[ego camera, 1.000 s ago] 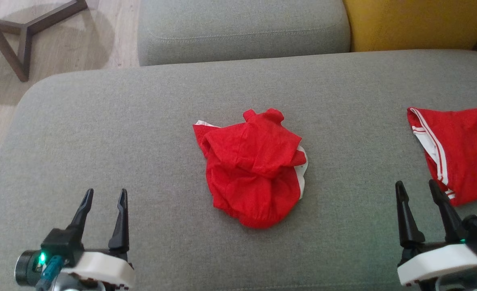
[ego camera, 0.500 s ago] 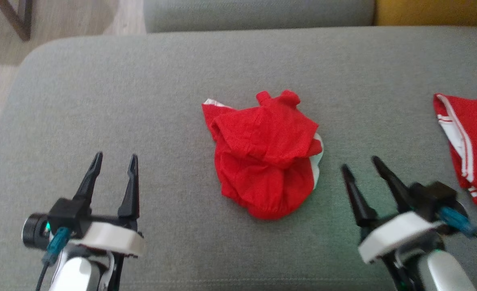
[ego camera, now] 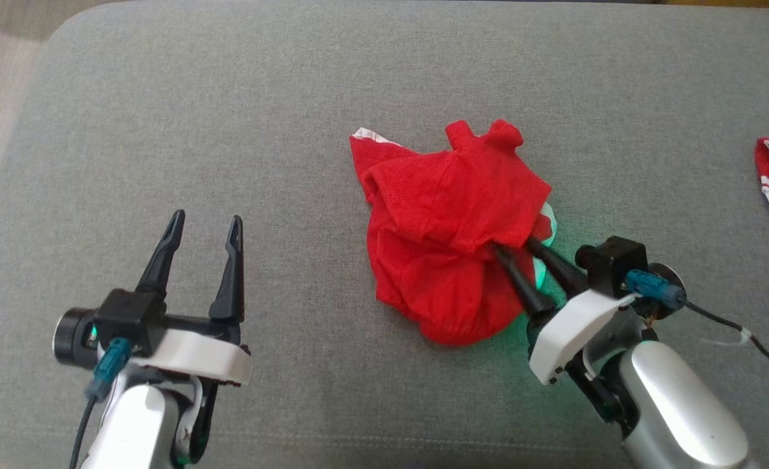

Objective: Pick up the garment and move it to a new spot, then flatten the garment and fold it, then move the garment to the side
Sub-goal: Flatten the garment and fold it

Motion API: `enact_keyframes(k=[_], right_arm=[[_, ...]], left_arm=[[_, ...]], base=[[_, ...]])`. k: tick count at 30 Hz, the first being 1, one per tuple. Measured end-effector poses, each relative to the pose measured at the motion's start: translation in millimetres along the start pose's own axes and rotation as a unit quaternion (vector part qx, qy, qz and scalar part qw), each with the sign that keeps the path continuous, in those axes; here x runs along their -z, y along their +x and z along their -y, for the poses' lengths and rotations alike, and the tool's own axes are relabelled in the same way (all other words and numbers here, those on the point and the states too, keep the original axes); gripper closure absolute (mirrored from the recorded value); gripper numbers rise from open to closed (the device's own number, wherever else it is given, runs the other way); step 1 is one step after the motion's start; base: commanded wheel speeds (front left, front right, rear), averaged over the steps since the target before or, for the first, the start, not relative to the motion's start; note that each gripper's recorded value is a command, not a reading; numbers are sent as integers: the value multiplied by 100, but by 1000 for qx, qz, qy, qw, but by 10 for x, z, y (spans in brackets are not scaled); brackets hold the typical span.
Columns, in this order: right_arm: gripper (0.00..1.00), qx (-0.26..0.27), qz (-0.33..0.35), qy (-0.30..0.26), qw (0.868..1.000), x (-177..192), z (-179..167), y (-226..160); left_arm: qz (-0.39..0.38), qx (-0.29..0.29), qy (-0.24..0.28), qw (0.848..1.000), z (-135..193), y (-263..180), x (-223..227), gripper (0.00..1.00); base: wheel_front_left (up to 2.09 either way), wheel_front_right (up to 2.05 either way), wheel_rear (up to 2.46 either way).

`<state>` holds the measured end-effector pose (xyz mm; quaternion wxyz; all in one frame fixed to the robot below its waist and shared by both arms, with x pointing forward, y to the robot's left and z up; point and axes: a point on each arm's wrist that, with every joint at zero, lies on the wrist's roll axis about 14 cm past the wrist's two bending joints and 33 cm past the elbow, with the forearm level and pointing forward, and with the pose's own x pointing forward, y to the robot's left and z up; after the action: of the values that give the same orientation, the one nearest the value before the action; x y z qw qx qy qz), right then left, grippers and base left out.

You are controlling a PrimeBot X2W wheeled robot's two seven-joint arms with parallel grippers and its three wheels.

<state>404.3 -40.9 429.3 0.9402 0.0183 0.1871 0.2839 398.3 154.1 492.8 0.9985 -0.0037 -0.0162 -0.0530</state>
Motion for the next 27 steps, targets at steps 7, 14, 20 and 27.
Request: enact_keyframes(k=[7, 14, 20, 27], right_arm=[[100, -20, 52, 15, 998, -227, -114, -15], [100, -37, 165, 45, 984, -814, -261, -129], [100, 0, 224, 77, 971, -1067, -59, -303], [100, 55, 239, 120, 962, -972, 152, -546]], left_arm=[[6, 6, 2, 1000, 35, 38, -29, 0], [8, 22, 3, 1000, 129, 84, -25, 0], [7, 32, 0, 999, 198, 118, 1, 0], [1, 42, -4, 999, 255, 151, 50, 0]], base=[[0, 0, 0], [0, 0, 0], [0, 0, 0], [0, 0, 0]])
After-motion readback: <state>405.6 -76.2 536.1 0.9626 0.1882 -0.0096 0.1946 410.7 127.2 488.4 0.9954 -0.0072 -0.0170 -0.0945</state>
